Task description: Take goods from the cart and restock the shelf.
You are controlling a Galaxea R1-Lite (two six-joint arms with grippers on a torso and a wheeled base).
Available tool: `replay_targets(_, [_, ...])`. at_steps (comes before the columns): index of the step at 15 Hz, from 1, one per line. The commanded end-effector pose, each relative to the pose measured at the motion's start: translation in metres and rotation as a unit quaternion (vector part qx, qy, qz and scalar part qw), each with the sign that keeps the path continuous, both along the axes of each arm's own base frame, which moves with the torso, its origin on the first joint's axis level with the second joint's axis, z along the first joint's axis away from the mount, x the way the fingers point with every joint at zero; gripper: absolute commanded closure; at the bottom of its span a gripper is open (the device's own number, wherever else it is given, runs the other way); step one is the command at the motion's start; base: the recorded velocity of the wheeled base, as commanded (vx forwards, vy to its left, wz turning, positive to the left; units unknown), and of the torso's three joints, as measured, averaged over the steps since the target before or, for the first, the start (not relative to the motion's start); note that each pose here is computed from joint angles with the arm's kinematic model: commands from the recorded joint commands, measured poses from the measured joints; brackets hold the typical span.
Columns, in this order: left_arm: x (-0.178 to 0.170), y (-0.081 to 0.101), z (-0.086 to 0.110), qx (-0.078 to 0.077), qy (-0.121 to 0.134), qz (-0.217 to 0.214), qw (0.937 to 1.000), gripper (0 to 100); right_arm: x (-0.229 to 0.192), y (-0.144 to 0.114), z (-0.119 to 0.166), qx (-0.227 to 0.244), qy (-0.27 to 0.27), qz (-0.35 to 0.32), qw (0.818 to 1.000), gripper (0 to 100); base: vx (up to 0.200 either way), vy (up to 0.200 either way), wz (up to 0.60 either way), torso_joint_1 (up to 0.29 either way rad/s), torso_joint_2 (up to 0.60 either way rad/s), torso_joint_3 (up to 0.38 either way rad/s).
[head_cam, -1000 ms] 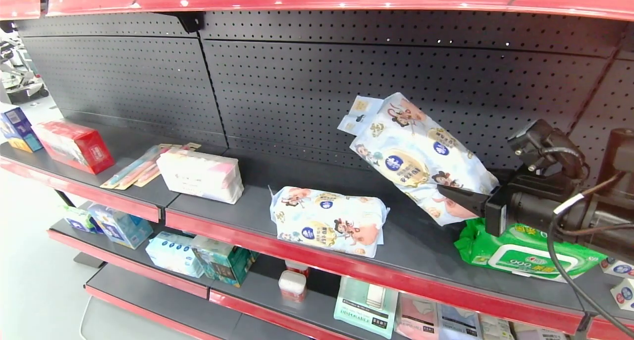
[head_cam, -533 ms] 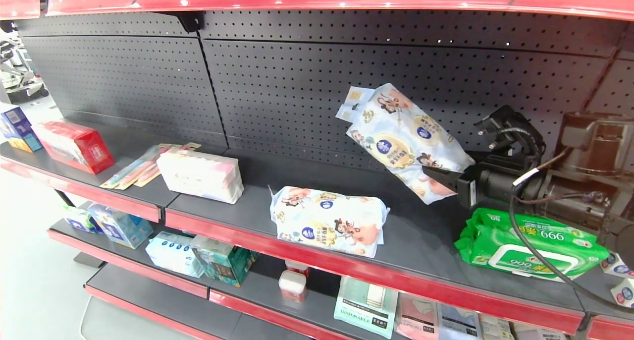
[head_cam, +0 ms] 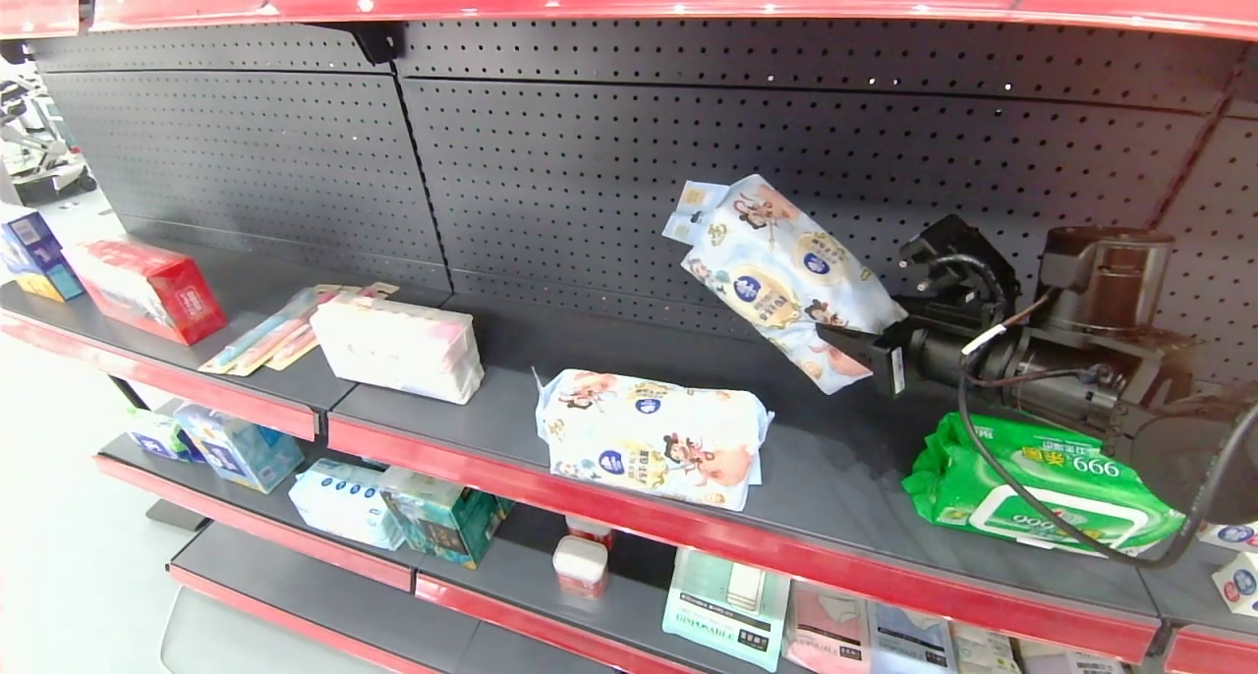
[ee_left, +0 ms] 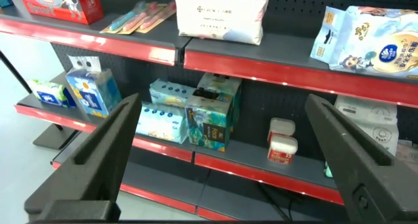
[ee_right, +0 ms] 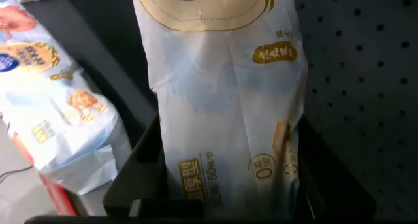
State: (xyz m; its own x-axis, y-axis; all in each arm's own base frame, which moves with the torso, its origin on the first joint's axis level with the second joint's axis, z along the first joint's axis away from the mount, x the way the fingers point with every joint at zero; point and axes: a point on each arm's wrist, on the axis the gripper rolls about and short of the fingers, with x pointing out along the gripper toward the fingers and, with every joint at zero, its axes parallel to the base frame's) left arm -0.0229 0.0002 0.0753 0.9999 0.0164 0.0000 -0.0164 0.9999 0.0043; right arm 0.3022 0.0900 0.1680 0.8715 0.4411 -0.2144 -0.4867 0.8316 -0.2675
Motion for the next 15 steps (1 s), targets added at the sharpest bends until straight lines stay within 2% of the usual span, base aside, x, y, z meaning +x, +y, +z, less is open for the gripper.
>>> replay_targets(1, [0.000, 0.000, 0.000, 0.000, 0.001, 0.000, 1.0000, 0, 0.012, 0.004, -0.009, -0.001, 0.004, 0.003, 1.000, 100, 0.000, 0.000, 0.00, 0.000, 0.00, 0.000])
replay_targets(8, [0.000, 0.000, 0.000, 0.000, 0.001, 0.000, 1.0000, 0, 0.023, 0.011, -0.017, 0.004, 0.012, 0.041, 0.999, 100, 0.000, 0.000, 0.00, 0.000, 0.00, 0.000])
replay_targets(12, [0.000, 0.000, 0.000, 0.000, 0.001, 0.000, 1.0000, 0, 0.034, 0.018, -0.024, 0.010, 0.014, 0.119, 0.993, 100, 0.000, 0.000, 0.00, 0.000, 0.00, 0.000])
replay_targets(15, [0.000, 0.000, 0.000, 0.000, 0.001, 0.000, 1.0000, 0, 0.039, 0.019, -0.027, 0.016, 0.020, 0.120, 0.992, 100, 0.000, 0.000, 0.00, 0.000, 0.00, 0.000])
